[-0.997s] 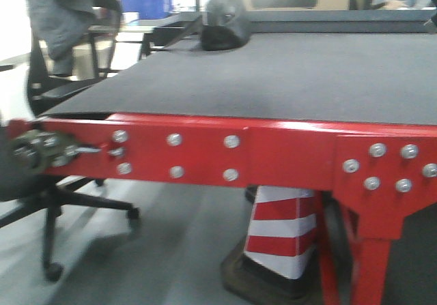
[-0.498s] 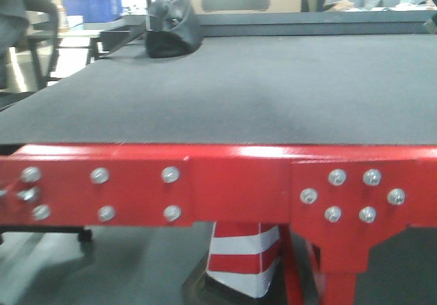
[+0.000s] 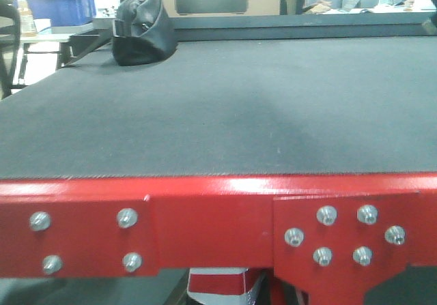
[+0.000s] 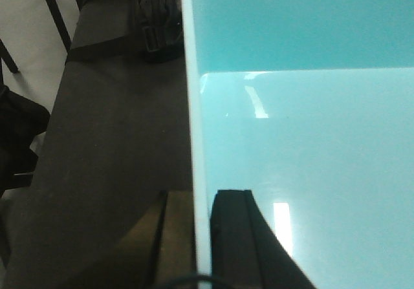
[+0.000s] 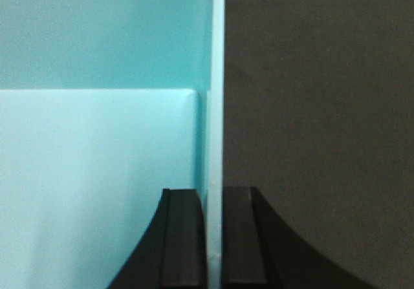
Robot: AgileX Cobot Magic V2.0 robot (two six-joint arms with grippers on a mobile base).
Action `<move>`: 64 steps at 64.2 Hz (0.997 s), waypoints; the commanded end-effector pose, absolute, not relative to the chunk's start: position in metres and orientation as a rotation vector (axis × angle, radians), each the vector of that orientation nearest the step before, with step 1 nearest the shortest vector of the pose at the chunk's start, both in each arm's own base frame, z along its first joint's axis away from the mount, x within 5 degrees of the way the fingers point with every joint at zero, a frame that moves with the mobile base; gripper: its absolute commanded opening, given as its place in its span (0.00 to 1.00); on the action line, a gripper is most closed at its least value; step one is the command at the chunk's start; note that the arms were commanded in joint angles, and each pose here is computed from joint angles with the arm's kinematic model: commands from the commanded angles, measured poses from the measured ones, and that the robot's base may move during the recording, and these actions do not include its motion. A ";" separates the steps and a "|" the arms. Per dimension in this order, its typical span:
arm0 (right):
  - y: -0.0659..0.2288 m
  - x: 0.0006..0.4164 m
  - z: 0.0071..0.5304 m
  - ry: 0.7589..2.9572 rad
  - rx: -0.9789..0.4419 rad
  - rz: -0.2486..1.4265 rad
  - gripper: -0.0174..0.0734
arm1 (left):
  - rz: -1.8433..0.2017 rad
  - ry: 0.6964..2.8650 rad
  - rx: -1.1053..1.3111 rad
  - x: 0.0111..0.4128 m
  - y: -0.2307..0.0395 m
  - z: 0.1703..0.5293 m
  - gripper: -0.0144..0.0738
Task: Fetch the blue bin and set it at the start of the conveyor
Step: 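Hold the teal bin with both grippers while driving up to the red conveyor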
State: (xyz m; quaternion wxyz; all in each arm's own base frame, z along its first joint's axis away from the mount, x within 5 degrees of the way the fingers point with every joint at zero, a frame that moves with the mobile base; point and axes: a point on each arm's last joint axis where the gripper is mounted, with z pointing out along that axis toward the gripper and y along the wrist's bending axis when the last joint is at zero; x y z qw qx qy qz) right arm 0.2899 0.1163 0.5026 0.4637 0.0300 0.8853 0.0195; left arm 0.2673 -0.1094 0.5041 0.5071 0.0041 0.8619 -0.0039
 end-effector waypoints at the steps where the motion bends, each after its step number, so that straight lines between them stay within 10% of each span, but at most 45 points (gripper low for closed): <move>1: 0.117 0.287 0.512 2.114 0.057 0.076 0.01 | -0.058 2.022 0.035 0.264 -0.113 0.513 0.04; 64: 0.117 0.287 0.512 2.114 0.057 0.076 0.01 | -0.058 2.022 0.035 0.264 -0.113 0.513 0.04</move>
